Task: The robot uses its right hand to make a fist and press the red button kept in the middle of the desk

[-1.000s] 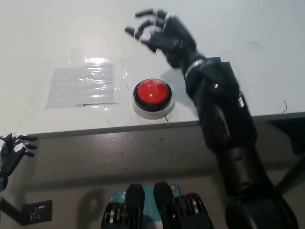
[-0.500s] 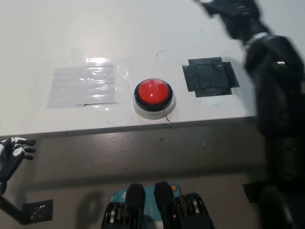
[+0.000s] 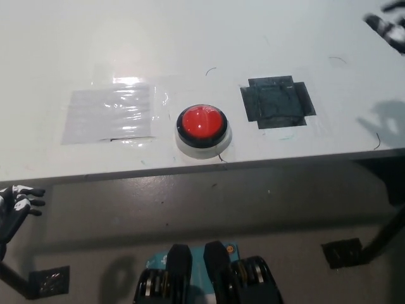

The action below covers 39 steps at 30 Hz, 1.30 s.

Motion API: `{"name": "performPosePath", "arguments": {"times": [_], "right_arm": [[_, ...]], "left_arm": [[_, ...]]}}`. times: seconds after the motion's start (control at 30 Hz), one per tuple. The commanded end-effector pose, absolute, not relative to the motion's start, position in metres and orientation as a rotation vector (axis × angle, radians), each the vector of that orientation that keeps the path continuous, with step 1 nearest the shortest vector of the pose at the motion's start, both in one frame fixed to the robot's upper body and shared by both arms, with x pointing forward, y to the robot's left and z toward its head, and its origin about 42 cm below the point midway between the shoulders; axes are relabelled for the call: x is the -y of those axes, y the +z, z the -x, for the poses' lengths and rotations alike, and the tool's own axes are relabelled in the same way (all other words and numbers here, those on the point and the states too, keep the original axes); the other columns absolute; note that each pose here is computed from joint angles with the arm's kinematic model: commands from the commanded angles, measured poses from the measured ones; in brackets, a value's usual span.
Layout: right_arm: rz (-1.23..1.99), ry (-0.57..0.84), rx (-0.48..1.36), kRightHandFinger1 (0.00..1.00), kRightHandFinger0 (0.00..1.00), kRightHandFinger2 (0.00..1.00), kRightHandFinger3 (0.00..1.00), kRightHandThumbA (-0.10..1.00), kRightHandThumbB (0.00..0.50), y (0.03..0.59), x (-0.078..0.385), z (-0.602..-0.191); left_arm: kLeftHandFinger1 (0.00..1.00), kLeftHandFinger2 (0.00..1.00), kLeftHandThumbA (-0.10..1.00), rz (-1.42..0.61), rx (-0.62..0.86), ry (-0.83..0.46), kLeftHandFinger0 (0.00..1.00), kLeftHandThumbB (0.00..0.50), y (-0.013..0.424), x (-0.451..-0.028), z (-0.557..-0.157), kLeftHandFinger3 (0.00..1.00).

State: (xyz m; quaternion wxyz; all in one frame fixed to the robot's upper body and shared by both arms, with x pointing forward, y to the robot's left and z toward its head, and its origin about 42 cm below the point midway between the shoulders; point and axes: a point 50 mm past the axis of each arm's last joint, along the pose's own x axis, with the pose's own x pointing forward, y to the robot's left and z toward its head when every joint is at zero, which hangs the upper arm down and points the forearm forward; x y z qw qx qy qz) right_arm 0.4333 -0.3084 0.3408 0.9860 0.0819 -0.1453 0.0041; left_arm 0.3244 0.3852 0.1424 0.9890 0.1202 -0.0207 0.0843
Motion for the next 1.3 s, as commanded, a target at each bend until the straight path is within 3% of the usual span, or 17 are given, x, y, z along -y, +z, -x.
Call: {"name": "performPosePath", "arguments": {"times": [0.0,0.03,0.1,0.27,0.33,0.5,0.57,0.6,0.63,0.77,0.83,0.9,1.0,1.07,1.17,1.23,1.27], "right_arm": [[-0.192,-0.016,0.339,0.11,0.00,0.38,0.47,0.89,0.116,0.347,0.332,-0.416],[-0.201,-0.058,0.314,0.12,0.00,0.38,0.48,0.87,0.088,0.334,0.342,-0.409],[-0.207,-0.089,0.298,0.12,0.00,0.39,0.48,0.87,0.103,0.324,0.347,-0.402],[-0.233,-0.143,0.230,0.10,0.00,0.38,0.52,0.85,0.079,0.287,0.357,-0.380],[-0.240,-0.178,0.216,0.13,0.00,0.43,0.53,0.83,0.098,0.277,0.359,-0.374],[-0.279,-0.223,0.174,0.25,0.02,0.54,0.59,0.81,0.077,0.260,0.363,-0.367],[-0.284,-0.235,0.153,0.31,0.04,0.54,0.62,0.83,0.065,0.251,0.364,-0.363],[-0.276,-0.240,0.151,0.32,0.05,0.55,0.63,0.82,0.061,0.249,0.365,-0.363],[-0.275,-0.244,0.147,0.32,0.04,0.55,0.63,0.82,0.060,0.246,0.366,-0.363],[-0.258,-0.258,0.138,0.26,0.01,0.53,0.58,0.82,0.064,0.245,0.367,-0.364],[-0.244,-0.260,0.136,0.25,0.00,0.55,0.60,0.83,0.068,0.243,0.368,-0.364],[-0.254,-0.252,0.126,0.17,0.00,0.47,0.53,0.83,0.074,0.241,0.370,-0.365],[-0.271,-0.252,0.111,0.11,0.00,0.38,0.44,0.81,0.112,0.239,0.370,-0.367],[-0.246,-0.252,0.103,0.15,0.04,0.38,0.45,0.84,0.117,0.242,0.372,-0.368],[-0.254,-0.259,0.105,0.13,0.02,0.36,0.44,0.81,0.119,0.243,0.371,-0.369],[-0.269,-0.264,0.111,0.22,0.07,0.45,0.49,0.79,0.103,0.244,0.371,-0.369],[-0.269,-0.268,0.111,0.24,0.08,0.43,0.46,0.79,0.104,0.244,0.371,-0.369]], "left_arm": [[0.55,0.61,0.51,-0.272,0.097,0.170,0.53,0.000,0.161,-0.395,-0.327,0.64],[0.57,0.64,0.51,-0.264,0.094,0.171,0.55,0.000,0.161,-0.395,-0.327,0.66],[0.58,0.66,0.52,-0.292,0.096,0.168,0.56,0.003,0.166,-0.396,-0.330,0.68],[0.53,0.60,0.53,-0.286,0.098,0.162,0.51,0.003,0.165,-0.397,-0.331,0.63],[0.57,0.64,0.54,-0.288,0.098,0.165,0.55,0.000,0.167,-0.396,-0.330,0.64],[0.54,0.60,0.52,-0.284,0.108,0.160,0.52,0.001,0.168,-0.396,-0.334,0.62],[0.53,0.59,0.51,-0.274,0.111,0.160,0.51,0.000,0.168,-0.396,-0.334,0.61],[0.47,0.54,0.50,-0.268,0.123,0.159,0.43,0.000,0.168,-0.396,-0.336,0.59],[0.53,0.60,0.51,-0.277,0.116,0.168,0.50,0.012,0.168,-0.396,-0.336,0.62],[0.52,0.59,0.51,-0.261,0.119,0.169,0.49,0.000,0.165,-0.394,-0.335,0.64],[0.54,0.61,0.51,-0.268,0.120,0.171,0.51,0.003,0.165,-0.394,-0.335,0.65],[0.56,0.63,0.53,-0.265,0.119,0.169,0.53,0.007,0.166,-0.393,-0.335,0.65],[0.57,0.64,0.51,-0.270,0.123,0.169,0.55,0.000,0.166,-0.393,-0.335,0.65],[0.56,0.63,0.51,-0.253,0.123,0.168,0.55,0.002,0.165,-0.391,-0.334,0.64],[0.60,0.66,0.51,-0.261,0.120,0.170,0.60,0.002,0.165,-0.390,-0.334,0.67],[0.60,0.66,0.51,-0.268,0.120,0.167,0.59,0.000,0.165,-0.390,-0.334,0.67],[0.65,0.71,0.52,-0.268,0.122,0.166,0.63,0.000,0.166,-0.390,-0.334,0.71]]}}
